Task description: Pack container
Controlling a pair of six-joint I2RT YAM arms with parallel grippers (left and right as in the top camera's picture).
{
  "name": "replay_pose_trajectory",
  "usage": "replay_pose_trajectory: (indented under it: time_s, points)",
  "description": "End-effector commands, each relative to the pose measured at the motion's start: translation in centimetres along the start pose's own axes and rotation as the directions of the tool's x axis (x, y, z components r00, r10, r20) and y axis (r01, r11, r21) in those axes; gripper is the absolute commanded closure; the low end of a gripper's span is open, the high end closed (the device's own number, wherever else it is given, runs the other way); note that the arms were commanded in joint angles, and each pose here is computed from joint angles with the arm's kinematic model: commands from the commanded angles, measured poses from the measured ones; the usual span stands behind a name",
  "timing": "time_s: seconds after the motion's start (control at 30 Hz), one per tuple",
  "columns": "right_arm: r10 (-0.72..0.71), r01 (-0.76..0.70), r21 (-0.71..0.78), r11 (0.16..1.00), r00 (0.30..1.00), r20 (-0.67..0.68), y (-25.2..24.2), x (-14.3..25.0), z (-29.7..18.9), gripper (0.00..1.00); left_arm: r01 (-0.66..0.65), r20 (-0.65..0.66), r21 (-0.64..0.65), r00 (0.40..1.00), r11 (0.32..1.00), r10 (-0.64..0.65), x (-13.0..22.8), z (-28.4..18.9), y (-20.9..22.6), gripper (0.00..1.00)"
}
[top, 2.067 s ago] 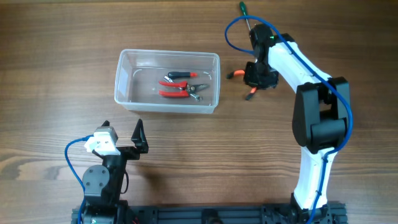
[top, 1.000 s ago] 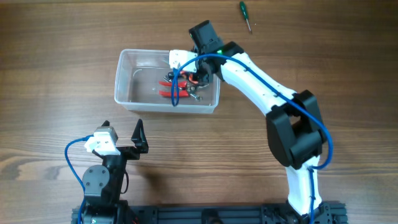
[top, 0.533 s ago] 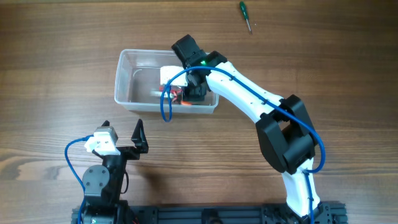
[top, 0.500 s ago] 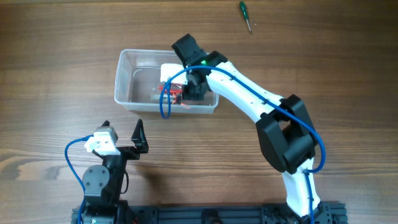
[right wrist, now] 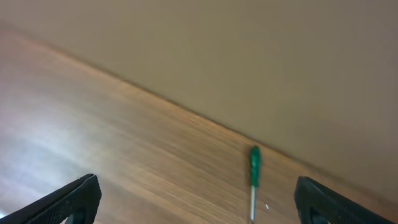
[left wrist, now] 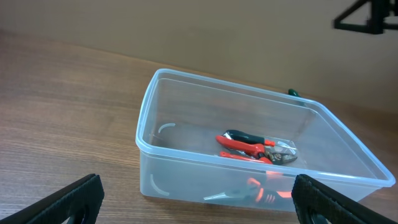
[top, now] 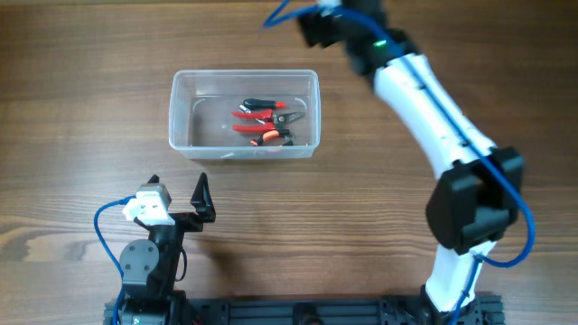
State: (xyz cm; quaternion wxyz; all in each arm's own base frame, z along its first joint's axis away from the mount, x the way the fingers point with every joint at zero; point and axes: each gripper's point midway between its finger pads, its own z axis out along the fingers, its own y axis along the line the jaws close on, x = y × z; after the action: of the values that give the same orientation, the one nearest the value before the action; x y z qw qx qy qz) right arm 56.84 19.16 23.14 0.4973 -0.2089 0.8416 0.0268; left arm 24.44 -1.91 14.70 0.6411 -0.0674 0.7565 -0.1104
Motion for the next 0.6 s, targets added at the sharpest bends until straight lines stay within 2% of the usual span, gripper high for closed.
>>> replay_pose_trajectory:
  time_s: [0.0, 0.13, 0.23, 0.4, 0.57]
  points:
    - [0.152, -0.153, 0.008, 0.988, 0.987, 0.041, -3.0, -0.3, 0.4, 0.01, 0.010, -0.001, -0.009, 1.000, 1.000, -0.010, 0.1, 0.0, 0.2, 0.00]
    - [0.214, -0.219, 0.062, 0.974, 0.974, 0.076, -7.0, 0.7, 1.8, 0.01, 0.010, -0.001, -0.009, 1.000, 1.000, -0.010, 0.1, 0.0, 0.2, 0.00]
    - [0.304, -0.305, 0.092, 0.948, 0.952, 0.026, -8.8, 4.1, 4.2, 0.07, 0.010, -0.001, -0.009, 1.000, 1.000, -0.010, 0.2, 0.0, 0.2, 0.00]
    - [0.401, -0.391, 0.124, 0.912, 0.913, -0.070, -9.2, 10.6, 8.5, 0.13, 0.010, -0.001, -0.009, 1.000, 1.000, -0.010, 0.2, 0.0, 0.2, 0.00]
    - [0.392, -0.383, 0.124, 0.915, 0.918, -0.060, -8.9, 12.9, 11.3, 0.13, 0.010, -0.001, -0.009, 1.000, 1.000, -0.010, 0.2, 0.0, 0.2, 0.00]
